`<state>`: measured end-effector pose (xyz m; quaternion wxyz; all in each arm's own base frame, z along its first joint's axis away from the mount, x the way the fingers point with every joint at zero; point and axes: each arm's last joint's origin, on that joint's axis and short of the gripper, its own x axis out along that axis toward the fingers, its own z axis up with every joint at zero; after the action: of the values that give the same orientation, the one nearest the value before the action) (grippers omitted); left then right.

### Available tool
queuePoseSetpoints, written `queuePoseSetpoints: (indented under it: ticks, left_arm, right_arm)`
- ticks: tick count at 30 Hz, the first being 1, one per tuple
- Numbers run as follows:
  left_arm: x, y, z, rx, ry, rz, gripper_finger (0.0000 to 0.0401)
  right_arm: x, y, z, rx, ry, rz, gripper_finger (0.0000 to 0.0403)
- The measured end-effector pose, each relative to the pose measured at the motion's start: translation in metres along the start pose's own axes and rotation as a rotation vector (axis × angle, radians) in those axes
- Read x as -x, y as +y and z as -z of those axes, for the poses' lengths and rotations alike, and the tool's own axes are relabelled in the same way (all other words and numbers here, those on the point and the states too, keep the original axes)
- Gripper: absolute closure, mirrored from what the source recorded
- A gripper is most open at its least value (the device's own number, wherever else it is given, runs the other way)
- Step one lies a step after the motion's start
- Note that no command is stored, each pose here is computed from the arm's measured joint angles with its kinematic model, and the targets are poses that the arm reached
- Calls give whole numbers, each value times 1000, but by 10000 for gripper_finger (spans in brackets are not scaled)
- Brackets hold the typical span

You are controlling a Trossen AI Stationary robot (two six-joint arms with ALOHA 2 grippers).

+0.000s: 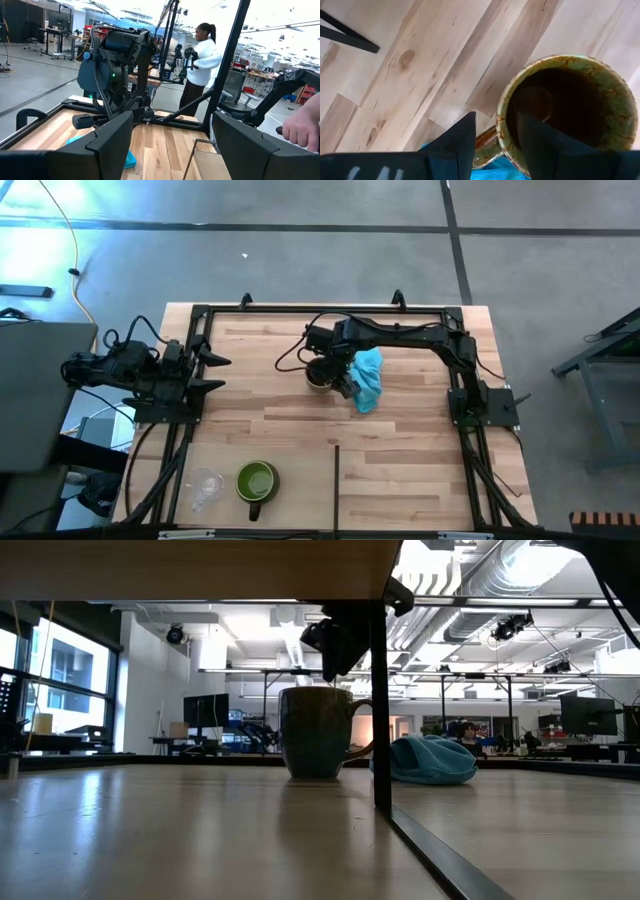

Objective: Stack small to large cups/mugs on shelf
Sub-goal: Put the brown mug on the shelf

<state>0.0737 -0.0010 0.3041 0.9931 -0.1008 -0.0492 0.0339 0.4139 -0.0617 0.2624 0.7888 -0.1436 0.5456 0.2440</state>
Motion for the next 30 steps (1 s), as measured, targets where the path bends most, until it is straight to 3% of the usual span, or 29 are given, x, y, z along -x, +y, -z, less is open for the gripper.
queuePoseSetpoints:
  ticks: [24,30]
  left_arm:
    - [0,0,0,0,0,0,139]
    - [0,0,0,-1,1,0,139]
  right_arm:
    - [-29,-5,-1,-25,103,45,268]
    - [-31,-5,-1,-109,108,55,303]
